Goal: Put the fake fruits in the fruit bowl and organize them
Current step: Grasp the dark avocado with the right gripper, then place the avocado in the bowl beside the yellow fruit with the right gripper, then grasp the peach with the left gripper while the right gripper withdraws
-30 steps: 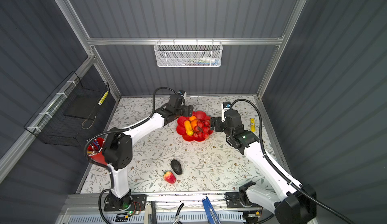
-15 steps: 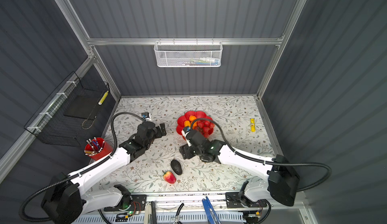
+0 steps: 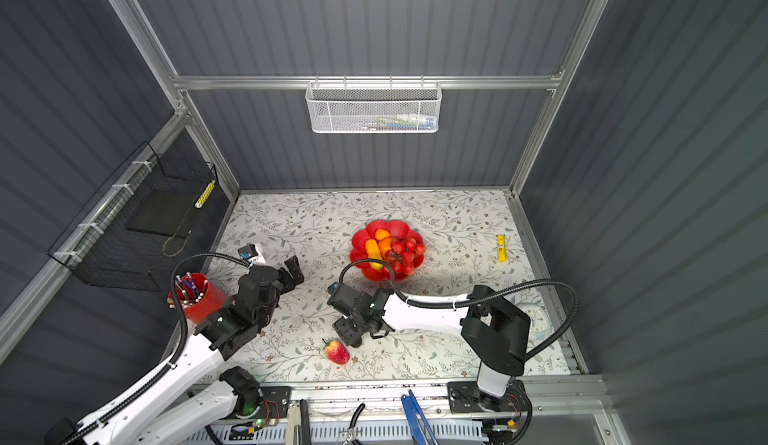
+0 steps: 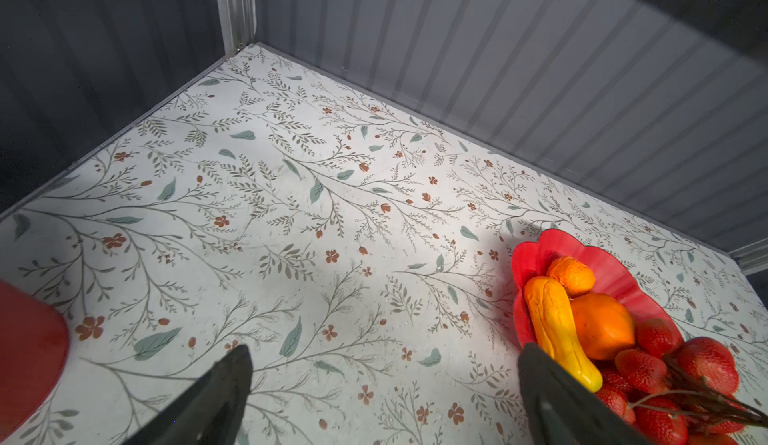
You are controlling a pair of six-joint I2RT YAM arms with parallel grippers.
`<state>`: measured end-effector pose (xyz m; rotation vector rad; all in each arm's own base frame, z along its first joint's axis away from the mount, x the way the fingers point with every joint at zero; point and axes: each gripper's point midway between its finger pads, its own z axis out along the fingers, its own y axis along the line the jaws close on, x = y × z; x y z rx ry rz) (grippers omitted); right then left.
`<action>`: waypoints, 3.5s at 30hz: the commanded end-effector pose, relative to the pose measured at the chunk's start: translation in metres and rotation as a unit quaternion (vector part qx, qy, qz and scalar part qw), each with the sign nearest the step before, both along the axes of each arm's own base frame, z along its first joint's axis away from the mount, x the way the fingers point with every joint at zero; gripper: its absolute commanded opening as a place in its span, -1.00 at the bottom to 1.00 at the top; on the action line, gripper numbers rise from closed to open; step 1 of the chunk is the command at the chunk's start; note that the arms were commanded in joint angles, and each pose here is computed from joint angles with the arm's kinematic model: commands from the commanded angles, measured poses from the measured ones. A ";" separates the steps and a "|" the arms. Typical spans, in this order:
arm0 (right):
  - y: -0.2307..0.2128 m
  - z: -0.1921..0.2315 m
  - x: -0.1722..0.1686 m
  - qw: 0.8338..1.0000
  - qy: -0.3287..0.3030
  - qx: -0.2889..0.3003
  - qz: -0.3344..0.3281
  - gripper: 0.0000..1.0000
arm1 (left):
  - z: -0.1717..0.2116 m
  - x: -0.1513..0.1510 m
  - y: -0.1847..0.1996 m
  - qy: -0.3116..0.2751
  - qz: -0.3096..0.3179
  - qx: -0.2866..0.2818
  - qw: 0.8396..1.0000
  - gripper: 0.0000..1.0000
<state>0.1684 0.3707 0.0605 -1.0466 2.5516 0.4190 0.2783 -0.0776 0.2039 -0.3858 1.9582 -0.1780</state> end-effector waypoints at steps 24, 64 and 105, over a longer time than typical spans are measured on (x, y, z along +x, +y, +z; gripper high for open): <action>-0.068 0.067 0.111 0.991 -0.080 0.009 -0.110 -0.45 | -0.015 -0.011 0.003 0.024 0.001 -0.020 0.999 1.00; -0.034 0.116 0.230 0.976 -0.143 0.080 -0.147 0.69 | -0.058 -0.058 -0.081 0.209 -0.235 -0.092 0.945 0.86; -0.161 0.193 0.215 0.897 -0.248 0.202 -0.306 0.98 | -0.164 -0.169 -0.147 0.398 -0.336 0.016 0.854 0.30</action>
